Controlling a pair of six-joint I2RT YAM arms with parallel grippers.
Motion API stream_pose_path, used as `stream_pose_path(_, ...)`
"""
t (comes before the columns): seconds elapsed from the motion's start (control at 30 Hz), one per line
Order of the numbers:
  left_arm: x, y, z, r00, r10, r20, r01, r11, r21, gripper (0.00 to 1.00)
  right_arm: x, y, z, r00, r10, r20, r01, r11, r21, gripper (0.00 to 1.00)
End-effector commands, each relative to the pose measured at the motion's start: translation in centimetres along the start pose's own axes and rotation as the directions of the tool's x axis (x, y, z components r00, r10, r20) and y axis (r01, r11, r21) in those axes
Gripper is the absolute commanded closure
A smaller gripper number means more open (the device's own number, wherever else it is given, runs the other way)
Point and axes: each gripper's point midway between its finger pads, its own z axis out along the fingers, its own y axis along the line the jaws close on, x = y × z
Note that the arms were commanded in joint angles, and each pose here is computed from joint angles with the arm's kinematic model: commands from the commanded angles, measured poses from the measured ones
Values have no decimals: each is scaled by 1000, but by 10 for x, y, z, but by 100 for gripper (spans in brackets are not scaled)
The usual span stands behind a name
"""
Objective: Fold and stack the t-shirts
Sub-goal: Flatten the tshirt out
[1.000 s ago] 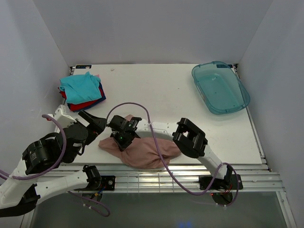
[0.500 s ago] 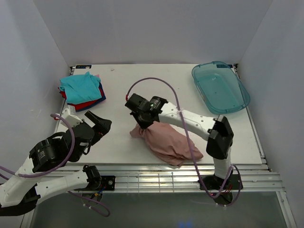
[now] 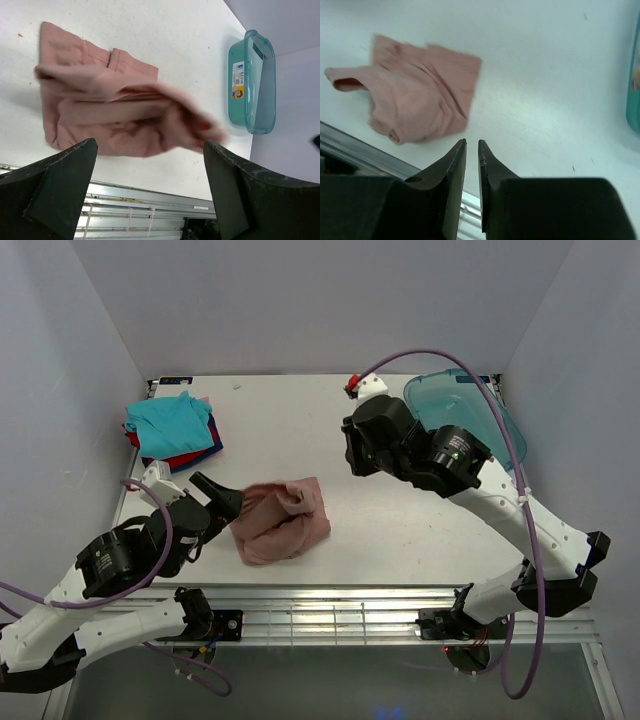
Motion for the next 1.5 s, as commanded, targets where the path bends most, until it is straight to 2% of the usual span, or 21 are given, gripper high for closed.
stream_pose_path(0.0,1,-6,5,1000,3,8,-3,1000,11,2,87,-54,42,982,37,-188,3,978,209,79)
stream_pose_path(0.03,2,-7,6,1000,9,7,-9,1000,11,2,94,-61,43,984,67,-162,-31,976,217,80)
stream_pose_path(0.07,5,-6,7,1000,16,1,-16,1000,8,2,135,-77,52,968,99,-230,-32,960,279,81)
stream_pose_path(0.13,9,-7,10,1000,27,-8,-27,1000,0,2,158,-99,55,956,162,-246,-70,936,346,83)
stream_pose_path(0.2,14,-7,14,999,50,-19,-50,999,-14,2,172,-96,60,952,148,-268,-64,952,300,80)
stream_pose_path(0.23,14,-7,15,998,61,-21,-61,998,-20,2,171,-86,63,954,126,-273,-59,969,241,78)
stream_pose_path(0.27,13,-8,15,998,63,-17,-64,998,-23,2,162,-60,70,959,112,-262,-89,991,100,75)
stream_pose_path(0.3,11,-8,16,998,69,-6,-69,997,-39,2,157,-48,73,965,79,-249,-73,997,31,67)
stream_pose_path(0.4,-1,-14,12,998,48,29,-47,998,-36,2,136,9,81,977,-6,-214,-40,977,-207,50)
stream_pose_path(0.43,-5,-16,13,998,50,45,-48,998,-41,2,140,21,94,970,-35,-239,-22,972,-234,47)
stream_pose_path(0.6,-16,-24,6,997,47,59,-45,998,-34,2,130,92,128,952,-216,-218,110,903,-416,41)
stream_pose_path(0.63,-17,-24,5,998,-11,62,13,999,-39,2,145,104,145,930,-276,-244,150,888,-435,41)
stream_pose_path(0.77,-56,-14,-13,967,-168,189,176,984,-22,2,144,135,176,902,-355,-245,205,853,-479,39)
stream_pose_path(0.87,-83,-3,-26,939,-197,282,212,977,-25,2,151,152,196,889,-383,-250,216,833,-510,37)
stream_pose_path(0.93,-96,-7,-34,932,-195,307,204,979,5,2,160,159,210,882,-391,-263,212,827,-520,37)
stream_pose_path(0.97,-99,-8,-36,942,-116,315,122,993,1,2,159,165,213,886,-388,-252,208,820,-533,37)
stream_pose_path(1.0,-109,-20,-42,933,-156,325,139,987,74,2,155,171,215,892,-382,-240,204,816,-541,37)
stream_pose_path(1.07,-109,-21,-43,940,-82,332,55,994,92,2,159,180,224,893,-382,-239,195,806,-559,38)
stream_pose_path(1.17,-109,-31,-47,940,-86,330,23,982,190,2,158,195,230,898,-379,-224,191,793,-578,38)
stream_pose_path(1.27,-107,-55,-59,942,-34,333,-91,932,351,2,150,211,229,903,-386,-189,205,773,-600,38)
stream_pose_path(1.47,-93,-76,-63,946,25,323,-178,872,456,2,150,223,232,900,-399,-174,209,747,-631,39)
